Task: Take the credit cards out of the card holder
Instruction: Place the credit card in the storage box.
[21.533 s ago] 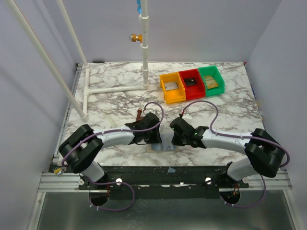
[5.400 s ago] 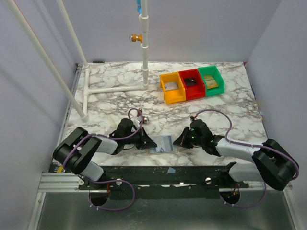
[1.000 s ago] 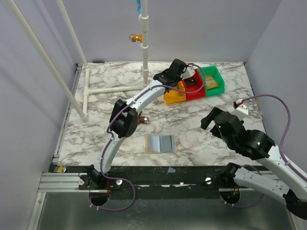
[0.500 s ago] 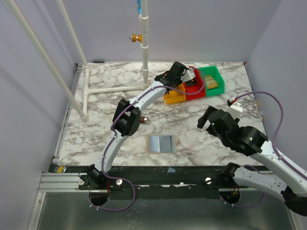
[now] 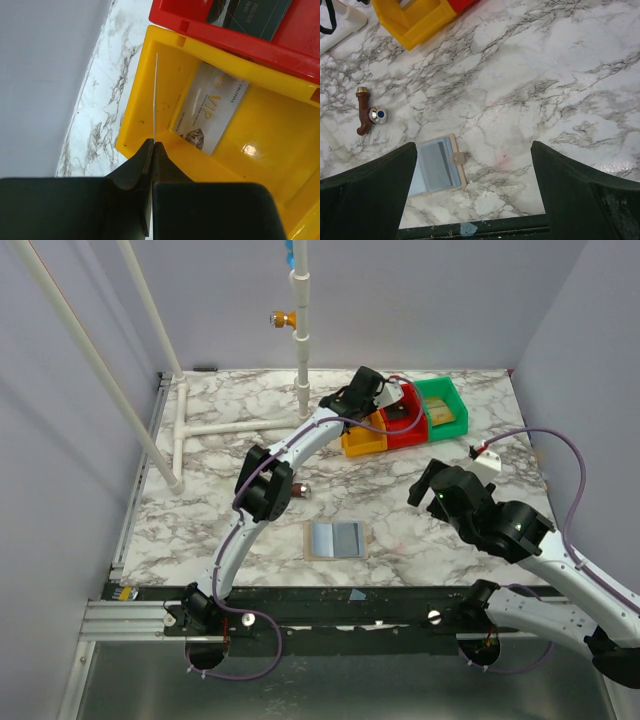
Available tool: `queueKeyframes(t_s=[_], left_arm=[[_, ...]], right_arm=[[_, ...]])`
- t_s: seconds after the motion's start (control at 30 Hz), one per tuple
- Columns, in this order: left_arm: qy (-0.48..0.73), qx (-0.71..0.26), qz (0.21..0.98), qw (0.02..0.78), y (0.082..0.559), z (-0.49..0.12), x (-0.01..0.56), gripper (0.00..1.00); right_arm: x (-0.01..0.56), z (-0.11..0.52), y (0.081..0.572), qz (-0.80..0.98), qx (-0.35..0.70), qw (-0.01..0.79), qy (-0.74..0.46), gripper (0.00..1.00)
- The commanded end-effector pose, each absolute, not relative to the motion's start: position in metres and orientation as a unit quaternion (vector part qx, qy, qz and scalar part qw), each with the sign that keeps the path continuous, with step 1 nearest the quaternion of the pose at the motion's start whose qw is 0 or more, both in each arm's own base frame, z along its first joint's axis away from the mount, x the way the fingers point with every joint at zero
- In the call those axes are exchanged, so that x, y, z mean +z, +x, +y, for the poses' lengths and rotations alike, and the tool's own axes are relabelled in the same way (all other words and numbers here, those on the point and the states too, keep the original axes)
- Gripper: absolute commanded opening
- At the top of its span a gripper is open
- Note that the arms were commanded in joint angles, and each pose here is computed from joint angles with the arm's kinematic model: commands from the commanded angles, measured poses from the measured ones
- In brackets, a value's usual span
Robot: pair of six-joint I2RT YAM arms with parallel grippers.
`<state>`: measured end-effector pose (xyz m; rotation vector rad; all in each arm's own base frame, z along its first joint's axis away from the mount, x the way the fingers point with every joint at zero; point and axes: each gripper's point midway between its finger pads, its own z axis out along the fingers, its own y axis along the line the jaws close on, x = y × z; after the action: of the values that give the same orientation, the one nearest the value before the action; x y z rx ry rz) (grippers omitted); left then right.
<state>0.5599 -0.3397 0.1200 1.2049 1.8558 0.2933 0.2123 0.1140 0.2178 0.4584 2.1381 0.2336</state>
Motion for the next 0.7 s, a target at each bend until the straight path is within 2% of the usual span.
queueKeyframes(t_s=[0.0,0.17,0.3,0.67], left_arm=[[0.478,0.11,0.758,0.43,0.565,-0.335,0.104,0.01],[0.474,0.107,0.76,0.432,0.567,-0.335,0.104,0.1],[0.471,0.107,0.761,0.432,0.568,-0.333,0.104,0.13],[0.459,0.1,0.761,0.448,0.567,-0.333,0.125,0.14]], right_arm=[[0.219,0.117,0.216,0.864,0.099,0.458,0.185,1.0],[0.218,0.117,0.215,0.864,0.101,0.457,0.185,1.0],[0.219,0.117,0.215,0.864,0.102,0.458,0.185,1.0],[0.218,0.121,0.215,0.867,0.107,0.454,0.178,1.0]])
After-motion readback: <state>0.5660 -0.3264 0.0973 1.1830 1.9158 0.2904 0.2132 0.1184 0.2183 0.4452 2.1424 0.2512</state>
